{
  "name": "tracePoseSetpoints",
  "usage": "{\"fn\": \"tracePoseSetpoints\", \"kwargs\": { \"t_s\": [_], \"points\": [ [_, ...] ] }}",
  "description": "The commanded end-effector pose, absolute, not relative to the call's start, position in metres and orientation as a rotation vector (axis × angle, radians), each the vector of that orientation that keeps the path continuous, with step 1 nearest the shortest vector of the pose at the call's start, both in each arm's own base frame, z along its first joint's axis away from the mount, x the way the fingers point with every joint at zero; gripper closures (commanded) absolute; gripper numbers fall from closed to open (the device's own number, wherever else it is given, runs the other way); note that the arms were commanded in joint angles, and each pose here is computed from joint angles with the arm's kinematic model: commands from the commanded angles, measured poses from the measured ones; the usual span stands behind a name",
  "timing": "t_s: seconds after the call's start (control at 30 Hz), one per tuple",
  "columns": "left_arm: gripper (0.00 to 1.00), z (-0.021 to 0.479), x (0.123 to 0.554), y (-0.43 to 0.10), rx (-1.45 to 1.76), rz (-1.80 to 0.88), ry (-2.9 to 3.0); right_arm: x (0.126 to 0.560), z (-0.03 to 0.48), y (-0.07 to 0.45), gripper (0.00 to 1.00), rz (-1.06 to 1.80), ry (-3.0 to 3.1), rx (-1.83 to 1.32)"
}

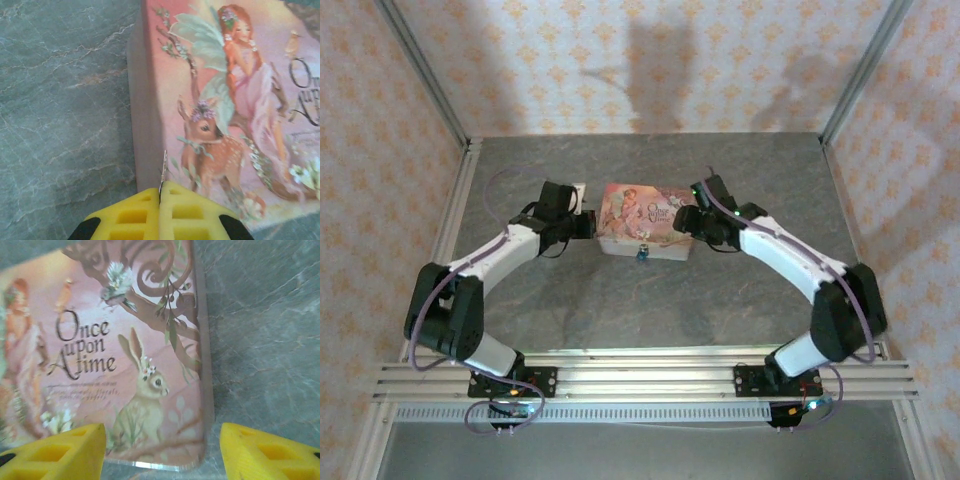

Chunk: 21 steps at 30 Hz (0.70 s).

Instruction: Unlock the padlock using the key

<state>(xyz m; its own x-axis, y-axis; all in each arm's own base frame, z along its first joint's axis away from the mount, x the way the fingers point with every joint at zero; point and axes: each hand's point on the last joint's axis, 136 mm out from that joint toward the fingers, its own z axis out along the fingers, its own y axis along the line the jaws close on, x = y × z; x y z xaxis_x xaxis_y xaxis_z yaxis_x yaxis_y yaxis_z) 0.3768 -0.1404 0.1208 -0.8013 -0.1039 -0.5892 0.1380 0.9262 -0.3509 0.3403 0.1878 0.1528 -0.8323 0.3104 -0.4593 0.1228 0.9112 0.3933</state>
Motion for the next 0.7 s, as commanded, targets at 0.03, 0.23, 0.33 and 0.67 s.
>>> {"fn": "tracePoseSetpoints", "kwargs": {
  "t_s": [0.03, 0.23, 0.33, 0.67],
  "points": [
    [1.0, 0.122, 0.344, -0.138, 0.056, -0.534, 2.462, 0.316, 0.166, 0.179, 0.39, 0.436, 2.479, 0.299],
    [1.0, 0.124, 0.308, -0.129, 0.023, -0.566, 2.421, 0.277, 0.136, 0.231, 0.41, 0.433, 2.487, 0.125],
    [1.0, 0.124, 0.292, -0.134, 0.032, -0.652, 2.396, 0.27, 0.115, 0.262, 0.41, 0.415, 2.511, 0.065],
    [1.0, 0.116, 0.258, -0.149, 0.069, -0.829, 2.376, 0.311, 0.092, 0.3, 0.46, 0.19, 2.439, 0.023]
  ]
}}
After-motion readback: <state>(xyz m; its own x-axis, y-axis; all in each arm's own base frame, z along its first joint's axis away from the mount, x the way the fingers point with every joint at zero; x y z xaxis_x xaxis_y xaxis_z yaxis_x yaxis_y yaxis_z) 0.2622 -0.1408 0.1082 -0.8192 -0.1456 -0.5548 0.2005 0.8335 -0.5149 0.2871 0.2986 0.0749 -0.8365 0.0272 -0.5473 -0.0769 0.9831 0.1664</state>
